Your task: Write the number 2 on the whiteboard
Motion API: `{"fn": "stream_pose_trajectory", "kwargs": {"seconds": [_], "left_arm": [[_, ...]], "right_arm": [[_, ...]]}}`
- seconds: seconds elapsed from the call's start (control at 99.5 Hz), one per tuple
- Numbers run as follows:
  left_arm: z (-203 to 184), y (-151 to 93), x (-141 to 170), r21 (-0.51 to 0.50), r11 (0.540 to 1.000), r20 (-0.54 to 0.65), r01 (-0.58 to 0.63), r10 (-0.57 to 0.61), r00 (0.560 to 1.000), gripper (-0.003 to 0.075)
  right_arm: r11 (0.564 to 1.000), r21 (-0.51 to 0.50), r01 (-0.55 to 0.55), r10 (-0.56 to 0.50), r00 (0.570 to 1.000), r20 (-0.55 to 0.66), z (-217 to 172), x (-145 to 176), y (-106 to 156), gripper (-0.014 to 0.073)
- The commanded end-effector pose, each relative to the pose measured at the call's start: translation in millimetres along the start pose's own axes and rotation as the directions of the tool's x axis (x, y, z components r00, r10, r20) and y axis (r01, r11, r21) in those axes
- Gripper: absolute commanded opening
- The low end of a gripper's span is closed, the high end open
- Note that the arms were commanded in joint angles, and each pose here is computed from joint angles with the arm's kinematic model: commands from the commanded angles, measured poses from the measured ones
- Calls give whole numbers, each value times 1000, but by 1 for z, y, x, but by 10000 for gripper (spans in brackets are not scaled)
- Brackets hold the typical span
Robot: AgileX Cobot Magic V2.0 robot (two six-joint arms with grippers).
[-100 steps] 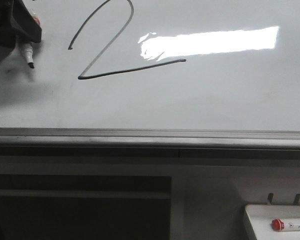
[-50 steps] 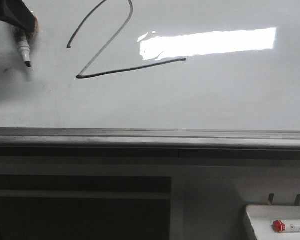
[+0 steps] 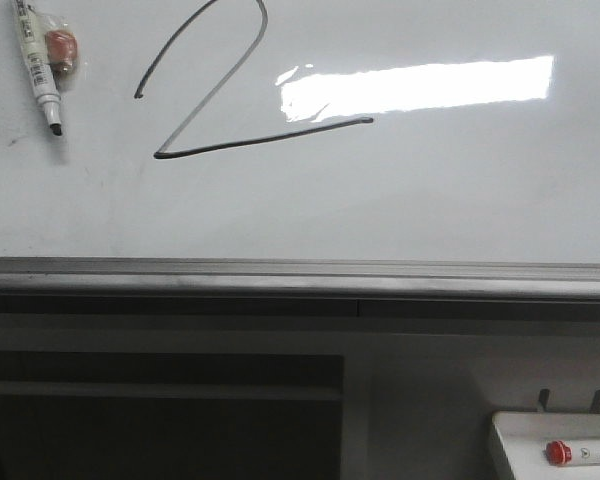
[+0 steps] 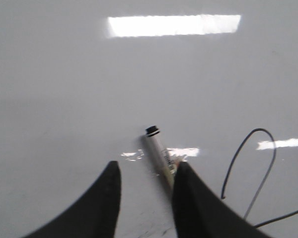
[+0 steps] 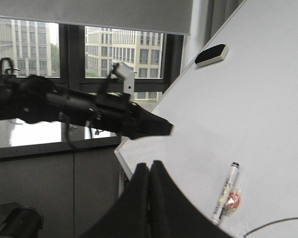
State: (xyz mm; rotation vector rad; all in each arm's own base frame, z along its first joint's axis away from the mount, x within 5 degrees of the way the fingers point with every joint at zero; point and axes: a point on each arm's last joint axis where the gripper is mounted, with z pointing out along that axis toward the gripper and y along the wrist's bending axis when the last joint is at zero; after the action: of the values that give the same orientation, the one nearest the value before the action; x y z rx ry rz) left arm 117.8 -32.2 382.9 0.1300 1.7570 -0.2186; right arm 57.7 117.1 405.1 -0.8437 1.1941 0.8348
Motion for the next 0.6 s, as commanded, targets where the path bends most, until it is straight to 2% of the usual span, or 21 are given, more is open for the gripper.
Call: {"fn": "stream_pose_trajectory", "kwargs": {"seconds": [0.0, 0.01, 0.151, 0.291, 0.402, 0.593], "left_arm": [[-33, 9, -4, -43, 999, 81, -25, 29, 996, 1], [-38, 11, -1, -45, 999, 88, -22, 26, 996, -22], [-78, 20, 30, -33, 999, 170, 22, -16, 985, -20], [-97, 25, 69, 5, 997, 202, 81, -81, 976, -20], [-99, 26, 93, 32, 993, 208, 110, -114, 971, -20], [-82, 23, 109, 40, 990, 109, 133, -137, 985, -20]], "right_arm": [[993, 115, 22, -26, 999, 34, -9, 6, -10, -69], [991, 132, 22, -27, 999, 41, -11, 8, -11, -69], [943, 332, -3, 2, 1000, 6, -30, 58, -24, -69], [886, 462, -31, 60, 997, -49, -47, 102, -31, -70], [868, 496, -9, 58, 995, -83, -51, 118, -33, -71], [866, 500, -7, 57, 995, -85, -52, 119, -33, -71]]}}
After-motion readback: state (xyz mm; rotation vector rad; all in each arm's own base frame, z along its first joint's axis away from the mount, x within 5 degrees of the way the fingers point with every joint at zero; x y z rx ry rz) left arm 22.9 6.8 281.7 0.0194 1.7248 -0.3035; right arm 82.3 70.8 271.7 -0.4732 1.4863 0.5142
